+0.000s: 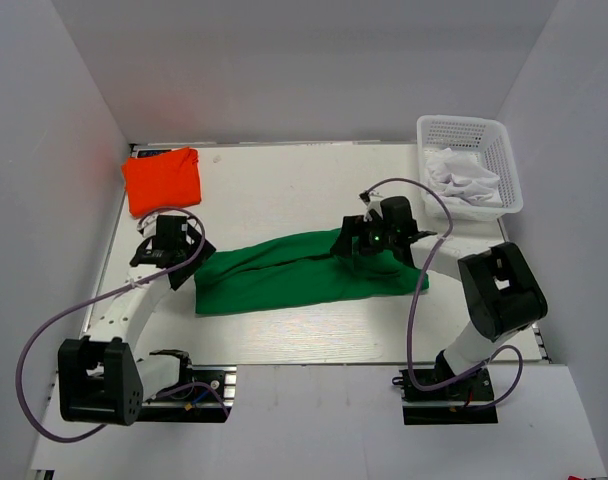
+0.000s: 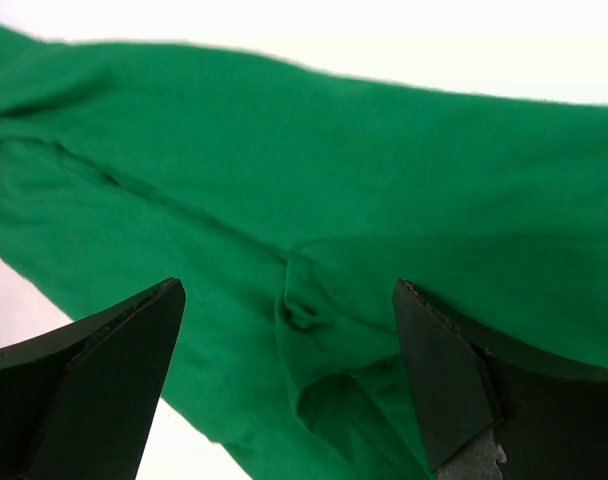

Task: Fold and stack the t-shirts
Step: Rotate the tshirt 90 degrees

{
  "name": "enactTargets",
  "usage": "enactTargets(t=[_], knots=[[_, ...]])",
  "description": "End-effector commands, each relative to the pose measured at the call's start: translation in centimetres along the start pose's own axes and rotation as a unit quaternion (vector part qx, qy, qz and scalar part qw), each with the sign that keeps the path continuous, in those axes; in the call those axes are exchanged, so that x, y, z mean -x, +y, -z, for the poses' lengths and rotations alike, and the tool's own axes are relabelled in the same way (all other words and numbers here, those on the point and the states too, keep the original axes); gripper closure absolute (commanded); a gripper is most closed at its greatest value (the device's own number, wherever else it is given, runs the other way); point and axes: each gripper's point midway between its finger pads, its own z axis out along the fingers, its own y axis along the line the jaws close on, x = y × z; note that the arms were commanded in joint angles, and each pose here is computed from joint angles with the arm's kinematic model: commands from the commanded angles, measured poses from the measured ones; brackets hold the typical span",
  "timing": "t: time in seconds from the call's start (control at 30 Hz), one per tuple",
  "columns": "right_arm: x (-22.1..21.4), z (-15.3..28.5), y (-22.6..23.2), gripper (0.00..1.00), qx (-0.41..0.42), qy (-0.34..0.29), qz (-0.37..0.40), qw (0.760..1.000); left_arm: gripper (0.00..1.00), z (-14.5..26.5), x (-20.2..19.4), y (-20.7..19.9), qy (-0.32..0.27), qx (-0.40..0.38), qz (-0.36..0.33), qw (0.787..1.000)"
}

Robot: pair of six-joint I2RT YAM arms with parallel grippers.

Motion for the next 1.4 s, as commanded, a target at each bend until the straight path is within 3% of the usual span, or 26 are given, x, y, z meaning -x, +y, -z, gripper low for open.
enactTargets(t=[0.0,0.27,0.4,0.53,0.6,0.73,0.83,1.1,1.23,1.27,1.33,1.37], knots=[[-1.7,0.3,0.7,0.10,0.012,0.016,0.014,1.000,0.00,1.1,1.9,-1.8,-0.035,-0.045,0.012,0.998],[-6.3,5.0,6.3,0.10,0.086,0.073,0.025,0.993,0.00,2.0,4.7,-4.8,-0.065,-0.087,-0.001,0.994],[-11.2,8.1,9.7,0.10,0.156,0.159,0.012,0.975,0.00,1.8,5.2,-5.4,-0.065,-0.086,-0.005,0.994],[-11.8,9.2,9.9,0.10,0.160,0.173,0.034,0.971,0.00,1.4,5.4,-6.4,-0.065,-0.106,-0.014,0.992],[-10.2,8.6,9.0,0.10,0.123,0.137,0.047,0.982,0.00,0.9,4.8,-7.3,-0.053,-0.124,-0.036,0.990],[-6.7,7.6,4.9,0.10,-0.028,0.068,0.004,0.997,0.00,-0.4,2.3,-10.4,-0.002,-0.206,-0.071,0.976],[-6.7,7.6,3.4,0.10,-0.072,0.073,-0.011,0.995,0.00,-2.3,0.5,-10.6,0.030,-0.217,-0.069,0.973],[-6.8,5.9,-2.2,0.10,-0.189,0.074,-0.087,0.975,0.00,-6.8,-5.3,-4.3,0.102,-0.096,-0.078,0.987],[-5.8,4.7,-5.0,0.10,-0.235,0.070,-0.101,0.964,0.00,-5.3,-9.3,-0.8,0.146,-0.055,-0.069,0.985],[-6.3,3.6,-6.4,0.10,-0.248,0.084,-0.109,0.959,0.00,-4.1,-10.6,-0.4,0.155,-0.072,-0.068,0.983],[-3.1,2.7,-8.0,0.10,-0.272,0.044,-0.129,0.953,0.00,-2.4,-12.1,-0.9,0.169,-0.107,-0.045,0.979],[-4.8,0.8,-8.6,0.10,-0.256,0.081,-0.138,0.953,0.00,-1.6,-13.5,-0.5,0.181,-0.122,-0.045,0.975]])
